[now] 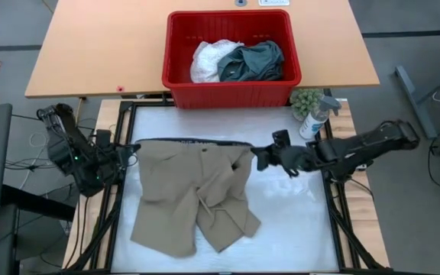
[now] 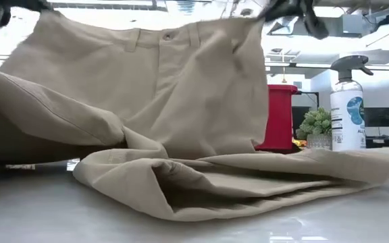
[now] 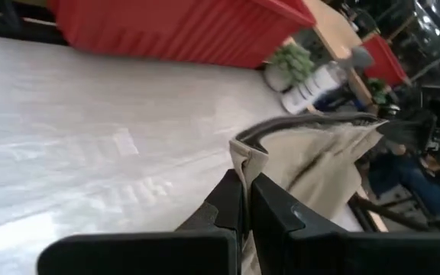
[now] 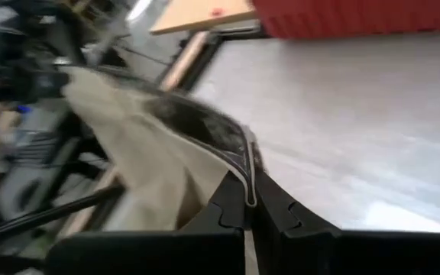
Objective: Fold Laundry from Bin
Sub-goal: Fold the brown short pants in the red bin
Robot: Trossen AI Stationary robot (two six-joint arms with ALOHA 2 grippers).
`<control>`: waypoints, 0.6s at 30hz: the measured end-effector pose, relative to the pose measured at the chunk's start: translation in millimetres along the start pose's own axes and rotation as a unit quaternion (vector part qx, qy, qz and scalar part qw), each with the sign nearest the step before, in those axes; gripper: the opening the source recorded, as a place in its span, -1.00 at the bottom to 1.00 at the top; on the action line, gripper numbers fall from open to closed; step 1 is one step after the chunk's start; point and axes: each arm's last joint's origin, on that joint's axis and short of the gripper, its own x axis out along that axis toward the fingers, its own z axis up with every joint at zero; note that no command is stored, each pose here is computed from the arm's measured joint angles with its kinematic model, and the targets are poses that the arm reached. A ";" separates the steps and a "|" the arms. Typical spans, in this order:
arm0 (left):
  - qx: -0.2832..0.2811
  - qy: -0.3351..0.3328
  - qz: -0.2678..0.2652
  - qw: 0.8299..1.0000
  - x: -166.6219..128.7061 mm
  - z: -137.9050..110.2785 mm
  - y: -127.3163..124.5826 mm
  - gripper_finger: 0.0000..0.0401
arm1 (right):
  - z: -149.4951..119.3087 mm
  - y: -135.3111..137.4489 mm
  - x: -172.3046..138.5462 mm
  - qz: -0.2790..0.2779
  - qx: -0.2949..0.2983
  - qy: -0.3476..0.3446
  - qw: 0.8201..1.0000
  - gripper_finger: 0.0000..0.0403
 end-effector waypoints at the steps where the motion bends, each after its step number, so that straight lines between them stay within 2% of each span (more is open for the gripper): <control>1: -0.003 -0.005 0.003 1.000 2.4 0.2 7.1 -1.00 | 1.9 -4.7 5.1 -0.007 -0.005 0.002 1.000 -0.87; 8: -0.017 -0.077 0.013 0.997 14.9 3.2 45.9 -1.00 | 25.8 -36.1 39.4 -0.072 -0.033 -0.001 0.997 -0.86; 13: -0.019 -0.128 0.042 0.991 21.3 2.0 63.4 -1.00 | 48.7 -55.9 57.3 -0.095 -0.038 0.000 0.995 -0.73; 18: 0.038 -0.160 0.071 0.984 26.3 -1.8 67.8 -0.93 | 61.4 -66.9 69.1 -0.085 -0.049 0.010 0.995 -0.64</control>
